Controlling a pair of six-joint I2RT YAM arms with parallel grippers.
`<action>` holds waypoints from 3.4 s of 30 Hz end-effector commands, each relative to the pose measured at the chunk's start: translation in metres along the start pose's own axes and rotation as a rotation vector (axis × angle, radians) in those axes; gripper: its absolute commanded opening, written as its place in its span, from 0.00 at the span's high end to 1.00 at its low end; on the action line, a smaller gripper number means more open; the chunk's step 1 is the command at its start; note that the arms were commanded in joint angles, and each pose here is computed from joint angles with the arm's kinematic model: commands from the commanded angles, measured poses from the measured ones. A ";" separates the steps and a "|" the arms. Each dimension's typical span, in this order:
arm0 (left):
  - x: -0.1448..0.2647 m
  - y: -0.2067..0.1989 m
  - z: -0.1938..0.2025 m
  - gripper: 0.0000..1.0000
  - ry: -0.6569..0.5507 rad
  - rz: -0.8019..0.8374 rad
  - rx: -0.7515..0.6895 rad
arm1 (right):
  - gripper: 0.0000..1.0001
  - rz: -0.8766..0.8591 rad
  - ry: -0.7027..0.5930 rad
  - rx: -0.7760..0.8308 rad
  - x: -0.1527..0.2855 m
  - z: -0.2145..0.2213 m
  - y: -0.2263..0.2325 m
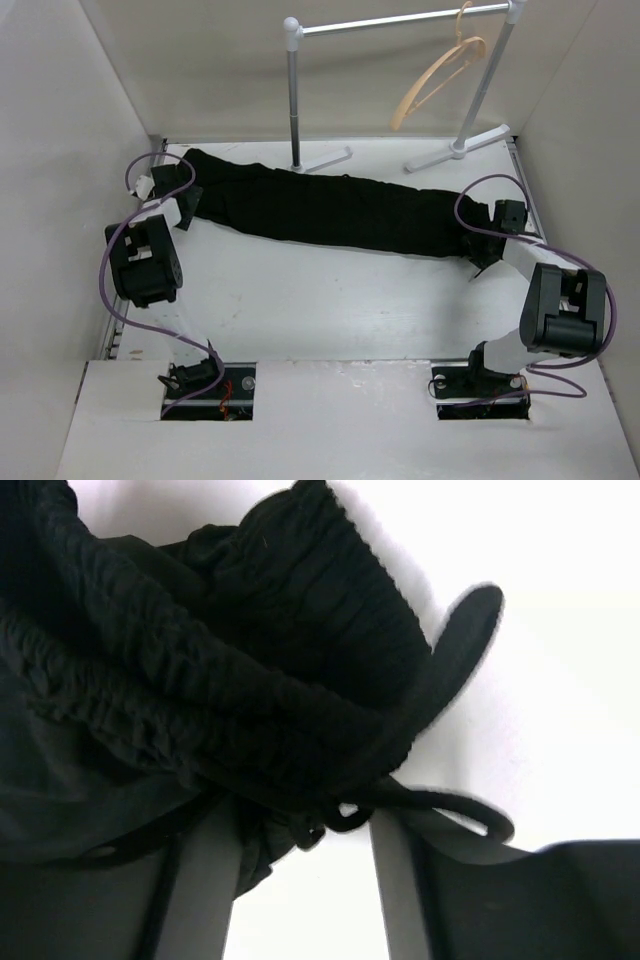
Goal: Place the trousers on the hanger
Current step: Fold the trousers at the center of the board.
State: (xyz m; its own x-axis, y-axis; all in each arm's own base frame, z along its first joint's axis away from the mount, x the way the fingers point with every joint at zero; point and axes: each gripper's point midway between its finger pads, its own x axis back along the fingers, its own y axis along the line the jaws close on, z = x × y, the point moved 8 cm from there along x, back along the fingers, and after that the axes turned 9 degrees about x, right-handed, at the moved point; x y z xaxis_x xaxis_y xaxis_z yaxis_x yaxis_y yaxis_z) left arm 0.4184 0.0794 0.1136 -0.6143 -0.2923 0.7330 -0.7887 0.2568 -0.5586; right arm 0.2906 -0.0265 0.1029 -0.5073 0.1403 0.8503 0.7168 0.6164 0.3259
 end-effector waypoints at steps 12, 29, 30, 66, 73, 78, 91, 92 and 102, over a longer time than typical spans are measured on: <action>-0.015 0.017 -0.015 0.93 0.000 -0.045 0.108 | 0.87 -0.011 -0.123 -0.121 0.006 -0.035 -0.004; 0.118 0.135 -0.014 0.85 -0.245 -0.372 0.085 | 0.89 -0.009 -0.153 -0.172 0.054 -0.008 -0.040; 0.121 0.141 -0.013 0.78 -0.246 -0.379 0.080 | 0.87 -0.011 -0.153 -0.172 0.056 -0.004 -0.043; 0.233 0.092 0.094 0.38 0.023 0.217 -0.253 | 0.82 -0.034 -0.203 -0.296 0.030 -0.037 -0.050; 0.260 0.071 0.106 0.39 0.073 0.294 -0.297 | 0.84 -0.008 -0.521 -0.220 0.140 -0.077 -0.041; 0.295 0.043 0.124 0.39 0.109 0.378 -0.361 | 0.83 -0.073 -0.647 -0.150 0.202 -0.094 -0.031; 0.334 0.023 0.112 0.36 0.119 0.486 -0.390 | 0.82 -0.476 -0.674 0.164 0.314 -0.063 0.061; 0.332 0.027 0.105 0.36 0.112 0.476 -0.385 | 0.82 -0.507 -0.656 0.183 0.320 -0.056 0.072; 0.301 0.051 0.054 0.35 0.027 0.387 -0.245 | 0.80 -0.724 -0.399 0.452 0.329 0.080 0.214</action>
State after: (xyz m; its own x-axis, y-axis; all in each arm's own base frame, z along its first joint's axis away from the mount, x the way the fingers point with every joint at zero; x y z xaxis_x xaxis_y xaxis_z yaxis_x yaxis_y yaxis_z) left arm 0.1939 -0.0520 0.2907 -0.8650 -0.1221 0.4867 -0.4674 0.5490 -0.6929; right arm 0.2306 0.1738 0.4111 -0.9356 -0.1754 0.3063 -0.0312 0.9055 0.4232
